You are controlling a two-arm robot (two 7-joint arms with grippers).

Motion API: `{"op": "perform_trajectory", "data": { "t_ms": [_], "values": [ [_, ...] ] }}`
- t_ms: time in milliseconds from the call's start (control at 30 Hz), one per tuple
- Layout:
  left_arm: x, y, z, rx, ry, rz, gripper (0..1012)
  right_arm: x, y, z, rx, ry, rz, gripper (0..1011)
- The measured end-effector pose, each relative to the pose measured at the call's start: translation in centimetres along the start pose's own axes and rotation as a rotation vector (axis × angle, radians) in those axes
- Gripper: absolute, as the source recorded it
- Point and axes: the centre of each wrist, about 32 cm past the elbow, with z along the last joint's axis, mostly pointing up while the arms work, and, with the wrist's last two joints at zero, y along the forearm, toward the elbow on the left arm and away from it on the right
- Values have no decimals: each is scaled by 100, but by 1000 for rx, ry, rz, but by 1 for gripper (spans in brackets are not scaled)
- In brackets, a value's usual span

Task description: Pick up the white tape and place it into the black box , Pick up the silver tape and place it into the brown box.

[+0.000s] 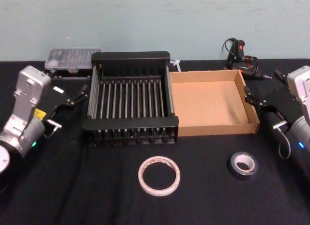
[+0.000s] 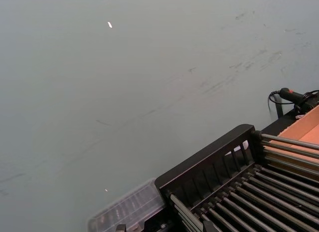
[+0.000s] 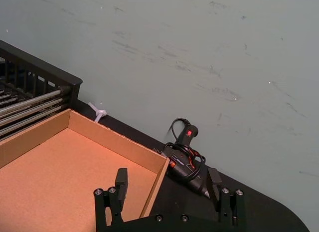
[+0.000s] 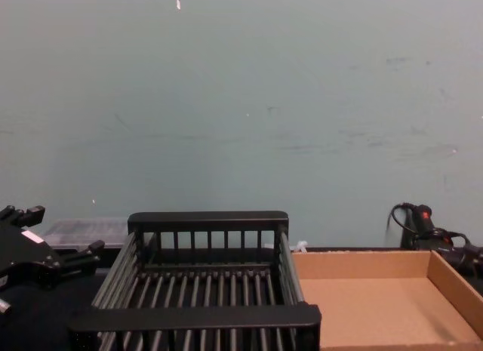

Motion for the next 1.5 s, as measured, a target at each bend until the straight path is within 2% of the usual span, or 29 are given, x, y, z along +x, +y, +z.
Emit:
{"op": "perform_trajectory", "data": {
  "t_ms": [1500],
  "values": [
    [0, 0, 0, 0, 0, 0, 1001, 0, 0, 0, 0, 0, 0, 1003]
  ]
}}
